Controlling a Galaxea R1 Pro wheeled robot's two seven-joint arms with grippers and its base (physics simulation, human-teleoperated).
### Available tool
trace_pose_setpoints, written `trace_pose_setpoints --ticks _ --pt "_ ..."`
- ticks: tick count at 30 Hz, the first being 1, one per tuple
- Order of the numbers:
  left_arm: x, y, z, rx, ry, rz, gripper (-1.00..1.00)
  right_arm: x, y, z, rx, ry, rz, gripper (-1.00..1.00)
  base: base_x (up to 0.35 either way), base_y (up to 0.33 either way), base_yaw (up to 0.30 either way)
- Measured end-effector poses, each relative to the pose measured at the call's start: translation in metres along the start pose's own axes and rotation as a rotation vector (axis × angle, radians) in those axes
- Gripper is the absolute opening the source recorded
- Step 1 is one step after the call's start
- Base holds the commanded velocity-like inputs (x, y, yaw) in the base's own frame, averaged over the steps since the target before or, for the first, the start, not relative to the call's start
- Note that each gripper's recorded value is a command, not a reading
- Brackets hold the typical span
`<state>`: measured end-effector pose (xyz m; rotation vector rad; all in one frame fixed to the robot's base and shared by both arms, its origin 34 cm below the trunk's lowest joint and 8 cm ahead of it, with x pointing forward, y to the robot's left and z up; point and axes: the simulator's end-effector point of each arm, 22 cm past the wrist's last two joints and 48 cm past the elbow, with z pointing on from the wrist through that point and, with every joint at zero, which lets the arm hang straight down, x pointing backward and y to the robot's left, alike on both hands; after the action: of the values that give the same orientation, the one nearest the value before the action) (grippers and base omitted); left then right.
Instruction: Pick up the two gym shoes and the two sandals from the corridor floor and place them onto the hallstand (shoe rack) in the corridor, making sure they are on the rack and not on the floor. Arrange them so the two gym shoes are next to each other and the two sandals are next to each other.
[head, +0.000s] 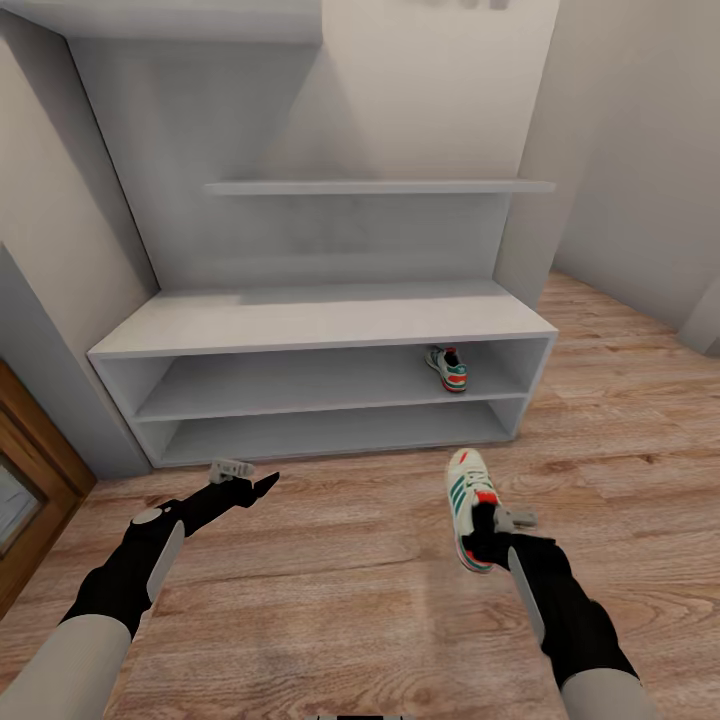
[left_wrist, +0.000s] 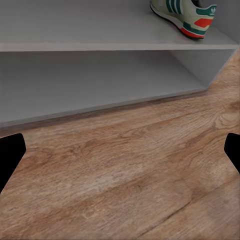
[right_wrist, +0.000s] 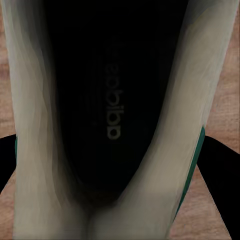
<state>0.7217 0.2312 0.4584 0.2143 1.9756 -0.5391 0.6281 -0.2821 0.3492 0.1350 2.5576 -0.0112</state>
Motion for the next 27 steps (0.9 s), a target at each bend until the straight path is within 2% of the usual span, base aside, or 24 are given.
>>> trace_pose_setpoints --ticks 3,5,7,8,11,14,22,27 --pt "0.0 0.0 0.0 0.0 0.0 0.0 1.0 -0.036 0.019 -0.006 -0.028 -0.002 -0.007 -1.0 0.0 0.0 0.0" --pt "0.0 0.0 0.0 0.0 0.0 0.0 1.0 -0.052 0.032 -0.01 -0.039 -0.002 -0.04 -1.0 0.0 0.0 0.0" --pt "0.0 0.0 0.0 0.0 -0.001 0.0 1.0 -0.09 0.065 -0.021 -0.074 -0.041 -0.107 -1.0 0.0 0.0 0.0" --pt "0.0 0.0 0.0 -0.001 -0.001 0.0 1.0 -0.1 0.072 -0.025 -0.076 -0.053 -0.126 -1.0 0.0 0.0 0.0" --pt "0.0 0.001 0.0 -0.001 0.001 0.0 1.0 -0.115 0.09 -0.032 -0.095 -0.064 -0.146 -1.0 0.0 0.0 0.0" --pt "0.0 0.0 0.0 0.0 0.001 0.0 1.0 -0.118 0.099 -0.034 -0.108 -0.063 -0.153 -1.0 0.0 0.0 0.0" --pt "0.001 0.0 0.0 0.001 0.003 0.0 1.0 -0.121 0.101 -0.036 -0.108 -0.066 -0.161 -1.0 0.008 0.0 0.0" --pt "0.001 0.0 0.0 0.001 0.003 0.0 1.0 -0.121 0.102 -0.036 -0.107 -0.065 -0.163 -1.0 0.147 -0.098 0.057"
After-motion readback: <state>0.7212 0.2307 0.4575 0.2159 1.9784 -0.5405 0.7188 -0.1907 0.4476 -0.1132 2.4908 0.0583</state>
